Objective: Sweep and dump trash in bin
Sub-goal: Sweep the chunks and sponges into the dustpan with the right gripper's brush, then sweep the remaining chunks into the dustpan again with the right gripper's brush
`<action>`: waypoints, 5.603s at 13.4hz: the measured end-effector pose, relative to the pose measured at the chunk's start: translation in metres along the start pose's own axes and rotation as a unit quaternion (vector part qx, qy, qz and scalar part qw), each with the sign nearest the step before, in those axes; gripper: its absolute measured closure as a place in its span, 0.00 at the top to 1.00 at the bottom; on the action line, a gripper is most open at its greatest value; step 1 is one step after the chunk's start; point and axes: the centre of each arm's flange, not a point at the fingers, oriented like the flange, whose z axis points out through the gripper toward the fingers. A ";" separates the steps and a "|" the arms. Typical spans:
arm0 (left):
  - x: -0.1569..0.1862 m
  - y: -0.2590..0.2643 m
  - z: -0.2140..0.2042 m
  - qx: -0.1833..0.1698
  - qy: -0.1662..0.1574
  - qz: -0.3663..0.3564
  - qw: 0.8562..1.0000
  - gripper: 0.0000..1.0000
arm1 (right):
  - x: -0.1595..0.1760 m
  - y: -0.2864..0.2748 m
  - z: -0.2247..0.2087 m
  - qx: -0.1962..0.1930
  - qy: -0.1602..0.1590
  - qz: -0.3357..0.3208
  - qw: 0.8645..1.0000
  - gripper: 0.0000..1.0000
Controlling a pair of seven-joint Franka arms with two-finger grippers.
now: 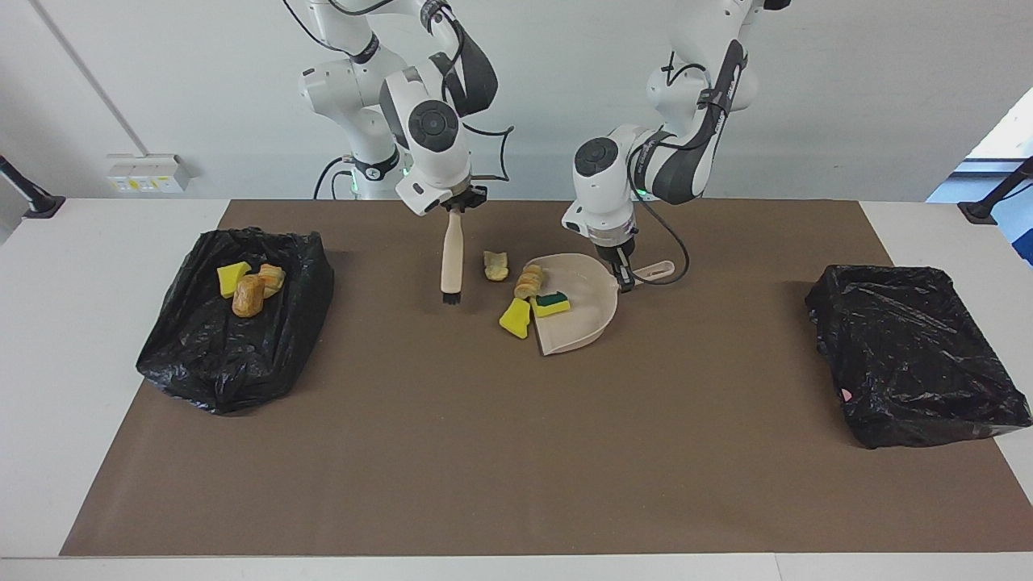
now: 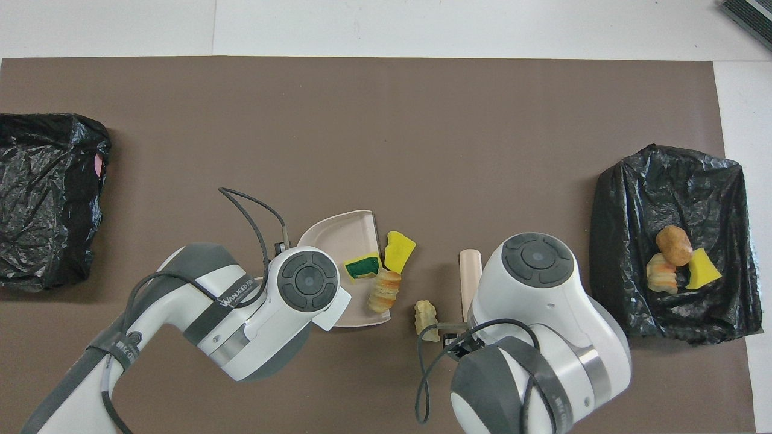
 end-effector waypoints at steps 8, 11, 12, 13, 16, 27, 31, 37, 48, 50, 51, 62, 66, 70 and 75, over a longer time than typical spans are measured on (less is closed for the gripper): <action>-0.006 0.004 0.000 -0.011 -0.022 -0.001 1.000 0.32 | -0.013 -0.005 0.028 0.035 -0.010 0.015 0.999 0.26; -0.005 0.005 0.000 -0.012 -0.023 0.000 1.000 0.32 | -0.022 0.004 0.037 0.031 -0.012 0.018 0.999 0.26; -0.005 0.007 -0.001 -0.013 -0.027 0.001 1.000 0.32 | -0.026 0.006 0.039 0.030 -0.013 0.019 0.999 0.26; -0.006 0.009 -0.002 -0.015 -0.034 0.003 0.999 0.32 | -0.029 0.008 0.041 0.028 -0.013 0.019 0.999 0.26; -0.006 0.019 -0.010 -0.017 -0.051 0.009 0.999 0.32 | -0.037 0.009 0.048 0.029 -0.016 0.019 0.999 0.26; 0.002 0.043 -0.017 -0.012 -0.070 0.029 0.997 0.32 | -0.041 -0.072 0.058 0.193 0.004 0.057 0.980 0.26; 0.001 0.043 -0.016 -0.013 -0.071 0.029 0.997 0.32 | -0.046 -0.098 0.043 0.238 0.001 0.056 0.970 0.26; -0.008 0.034 -0.010 -0.032 -0.061 0.008 0.998 0.32 | -0.044 -0.101 0.037 0.201 0.018 0.015 0.979 0.26; -0.016 0.018 -0.003 -0.038 -0.040 -0.013 0.998 0.32 | 0.049 0.010 -0.026 -0.041 0.111 -0.120 0.986 0.26; -0.016 0.017 -0.005 -0.038 -0.039 -0.014 0.998 0.32 | 0.075 0.023 -0.033 -0.039 0.109 -0.131 0.984 0.26; -0.015 0.017 -0.005 -0.038 -0.038 -0.015 0.998 0.32 | 0.084 0.019 -0.030 -0.039 0.107 -0.135 0.984 0.26; -0.011 0.022 -0.006 -0.044 -0.032 -0.041 0.998 0.32 | 0.051 -0.104 0.040 0.085 0.037 -0.131 0.987 0.26; -0.010 0.022 -0.006 -0.044 -0.032 -0.041 0.998 0.32 | 0.024 -0.130 0.042 0.118 0.018 -0.131 0.984 0.26; -0.010 0.021 -0.005 -0.044 -0.028 -0.042 0.998 0.32 | 0.026 -0.126 0.042 0.120 0.016 -0.126 0.985 0.26; -0.010 0.018 -0.003 -0.043 -0.022 -0.033 0.998 0.32 | 0.021 -0.123 0.030 0.122 0.021 -0.109 0.986 0.26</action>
